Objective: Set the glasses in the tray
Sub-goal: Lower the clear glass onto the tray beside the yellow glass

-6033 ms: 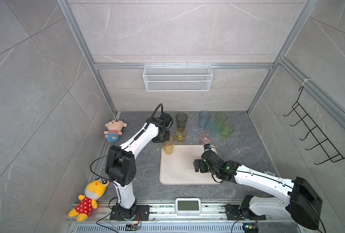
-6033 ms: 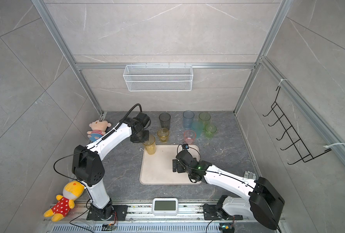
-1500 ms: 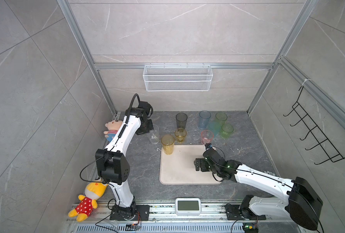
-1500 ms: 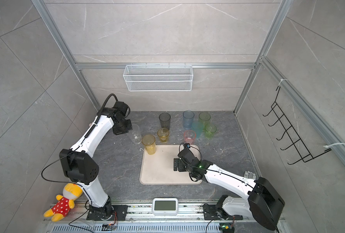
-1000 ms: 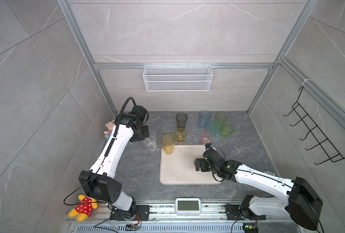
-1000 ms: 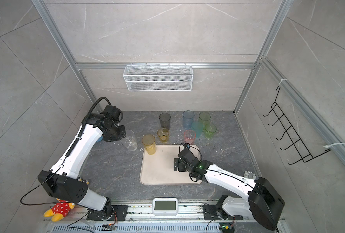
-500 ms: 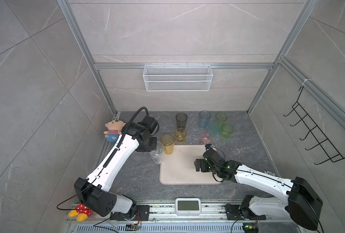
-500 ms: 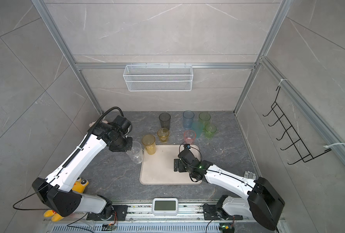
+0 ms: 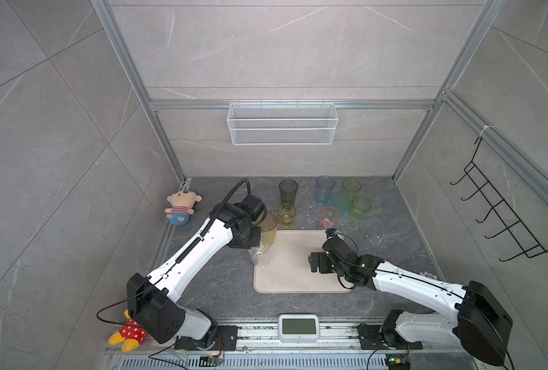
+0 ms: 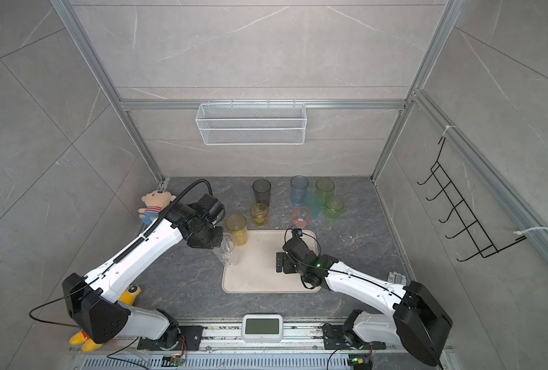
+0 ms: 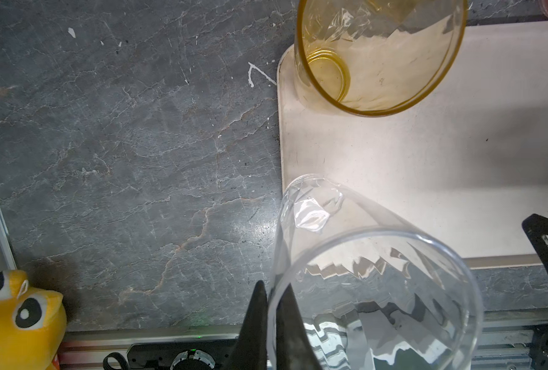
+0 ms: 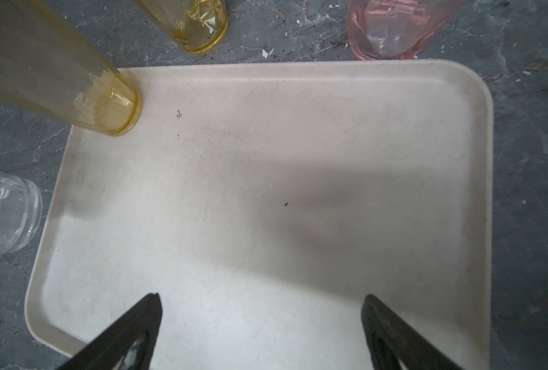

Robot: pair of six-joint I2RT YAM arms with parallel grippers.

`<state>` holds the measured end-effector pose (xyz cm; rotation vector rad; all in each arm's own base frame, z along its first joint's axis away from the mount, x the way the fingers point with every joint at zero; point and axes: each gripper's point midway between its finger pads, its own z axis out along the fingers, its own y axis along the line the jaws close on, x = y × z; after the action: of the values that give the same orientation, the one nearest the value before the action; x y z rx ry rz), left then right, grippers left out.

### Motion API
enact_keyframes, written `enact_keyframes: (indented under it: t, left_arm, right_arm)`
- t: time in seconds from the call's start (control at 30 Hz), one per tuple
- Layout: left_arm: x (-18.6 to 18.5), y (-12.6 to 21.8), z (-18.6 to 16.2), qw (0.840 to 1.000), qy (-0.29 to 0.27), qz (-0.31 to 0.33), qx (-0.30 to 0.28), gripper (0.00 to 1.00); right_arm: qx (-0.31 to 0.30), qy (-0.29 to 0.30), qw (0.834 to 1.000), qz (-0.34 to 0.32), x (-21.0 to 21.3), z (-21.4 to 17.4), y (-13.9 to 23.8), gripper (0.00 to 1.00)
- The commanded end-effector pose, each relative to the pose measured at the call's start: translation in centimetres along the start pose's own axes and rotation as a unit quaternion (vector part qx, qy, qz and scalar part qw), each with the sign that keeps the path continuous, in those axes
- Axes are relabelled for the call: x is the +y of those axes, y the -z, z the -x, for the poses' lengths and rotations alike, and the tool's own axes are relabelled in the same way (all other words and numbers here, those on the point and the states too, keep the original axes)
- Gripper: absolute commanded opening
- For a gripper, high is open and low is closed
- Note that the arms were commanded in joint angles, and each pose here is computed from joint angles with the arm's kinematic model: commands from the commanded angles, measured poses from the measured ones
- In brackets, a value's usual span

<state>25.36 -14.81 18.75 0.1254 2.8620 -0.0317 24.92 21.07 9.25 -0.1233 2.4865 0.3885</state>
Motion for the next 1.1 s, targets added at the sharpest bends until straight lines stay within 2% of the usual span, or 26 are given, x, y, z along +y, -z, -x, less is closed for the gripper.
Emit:
enact_keyframes:
  t: [0.0, 1.07]
  left_arm:
    - [-0.7, -0.4, 1.1, 1.0, 0.015, -0.007, -0.021, 0.0]
    - [-1.8, -5.2, 1.7, 1.0, 0.022, 0.001, -0.004, 0.0]
  right_arm:
    - [0.002, -0.01, 1.0, -0.002, -0.2, -0.2, -0.2, 0.99]
    - [0.002, -0.011, 1.0, -0.002, -0.2, -0.2, -0.3, 0.99]
